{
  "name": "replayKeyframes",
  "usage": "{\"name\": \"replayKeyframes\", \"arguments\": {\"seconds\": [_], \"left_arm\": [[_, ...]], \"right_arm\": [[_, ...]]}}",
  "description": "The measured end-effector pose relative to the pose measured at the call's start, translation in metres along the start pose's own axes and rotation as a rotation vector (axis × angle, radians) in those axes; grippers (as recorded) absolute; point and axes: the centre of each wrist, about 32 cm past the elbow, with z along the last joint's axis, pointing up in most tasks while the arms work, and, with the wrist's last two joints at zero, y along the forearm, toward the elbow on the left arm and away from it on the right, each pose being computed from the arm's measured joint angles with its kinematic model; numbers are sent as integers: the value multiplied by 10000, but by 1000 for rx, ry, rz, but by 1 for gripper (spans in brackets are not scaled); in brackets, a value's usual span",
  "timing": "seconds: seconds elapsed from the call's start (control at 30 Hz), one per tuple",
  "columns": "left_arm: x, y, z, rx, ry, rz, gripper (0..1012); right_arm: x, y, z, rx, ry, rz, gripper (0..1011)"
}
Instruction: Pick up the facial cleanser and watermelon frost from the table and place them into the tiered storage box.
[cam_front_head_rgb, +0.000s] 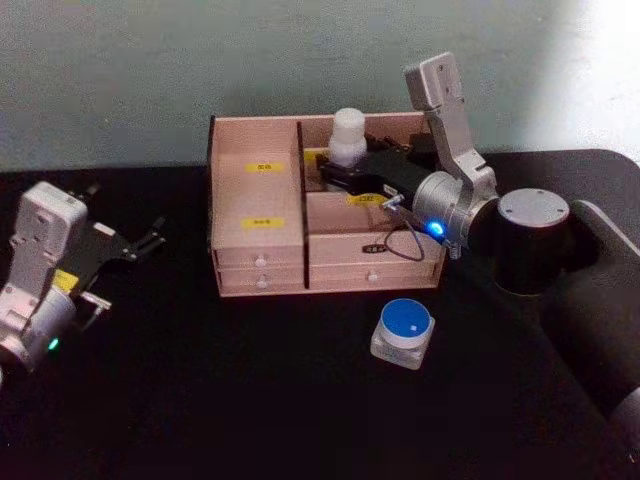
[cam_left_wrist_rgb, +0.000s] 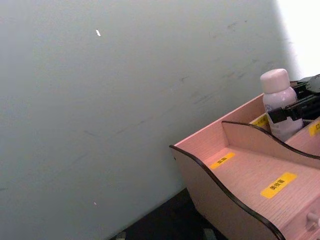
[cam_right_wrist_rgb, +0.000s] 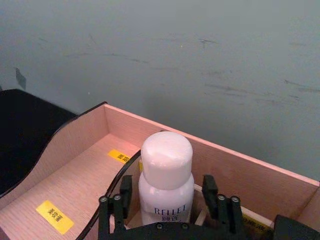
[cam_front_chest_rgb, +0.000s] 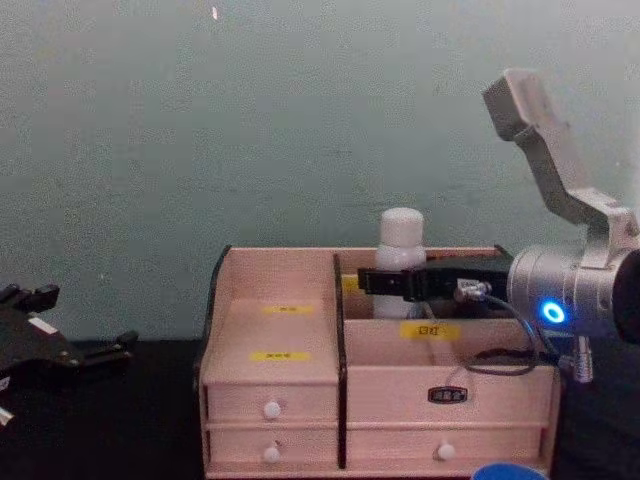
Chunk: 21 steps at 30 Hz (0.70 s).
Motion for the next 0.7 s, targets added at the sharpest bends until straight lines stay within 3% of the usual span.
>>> {"name": "replayKeyframes", "arguments": {"seconds": [0.13,0.53,0.7], "left_arm": [[0,0,0,0,0,0,1001],[0,0,0,0,0,0,1001],[0,0,0,0,0,0,1001]], "right_arm": [[1,-1,1,0,0,0,997],[13,-26,12,5,2,-6,1000],[17,-90,92,40,-5,-15,1000]]}}
